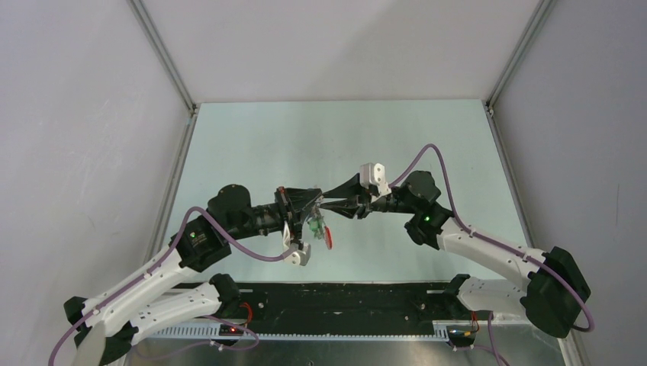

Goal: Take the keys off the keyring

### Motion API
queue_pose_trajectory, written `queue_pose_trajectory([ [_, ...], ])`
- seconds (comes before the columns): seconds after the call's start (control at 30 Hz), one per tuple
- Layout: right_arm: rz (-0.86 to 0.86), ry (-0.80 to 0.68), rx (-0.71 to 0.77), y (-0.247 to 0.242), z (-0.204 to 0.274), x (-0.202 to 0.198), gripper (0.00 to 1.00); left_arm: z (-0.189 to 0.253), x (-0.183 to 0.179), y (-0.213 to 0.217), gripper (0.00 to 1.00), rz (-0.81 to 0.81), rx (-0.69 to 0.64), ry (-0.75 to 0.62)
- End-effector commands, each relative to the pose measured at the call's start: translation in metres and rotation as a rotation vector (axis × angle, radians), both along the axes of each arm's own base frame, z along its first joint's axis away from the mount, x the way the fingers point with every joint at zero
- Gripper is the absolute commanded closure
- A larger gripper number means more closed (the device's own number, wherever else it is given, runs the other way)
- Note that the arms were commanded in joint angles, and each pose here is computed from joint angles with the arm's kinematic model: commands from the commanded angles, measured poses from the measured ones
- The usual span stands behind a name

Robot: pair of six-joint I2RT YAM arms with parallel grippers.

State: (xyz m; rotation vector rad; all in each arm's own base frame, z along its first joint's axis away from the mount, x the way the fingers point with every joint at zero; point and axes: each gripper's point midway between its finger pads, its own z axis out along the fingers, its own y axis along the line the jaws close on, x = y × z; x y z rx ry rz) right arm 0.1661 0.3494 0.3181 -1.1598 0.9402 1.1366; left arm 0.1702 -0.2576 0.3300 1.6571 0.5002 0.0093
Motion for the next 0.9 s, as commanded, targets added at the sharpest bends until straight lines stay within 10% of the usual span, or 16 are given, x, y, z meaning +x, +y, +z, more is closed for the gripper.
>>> queue_pose_trajectory([
  [0.0,0.024,-0.076,0.075,-0.002,0.036,-0.008,0.7,0.035,-0.005,-0.001,1.0,-0.023,-0.09,-0.067],
  [0.5,0.079,0.006,0.095,0.001,0.04,-0.017,1.0,0.038,-0.005,0.0,1.0,-0.02,-0.095,-0.073],
  [0.87,-0.018,0.478,0.069,0.008,0.019,0.005,1.0,0.046,-0.003,0.005,1.0,0.003,-0.103,-0.108],
])
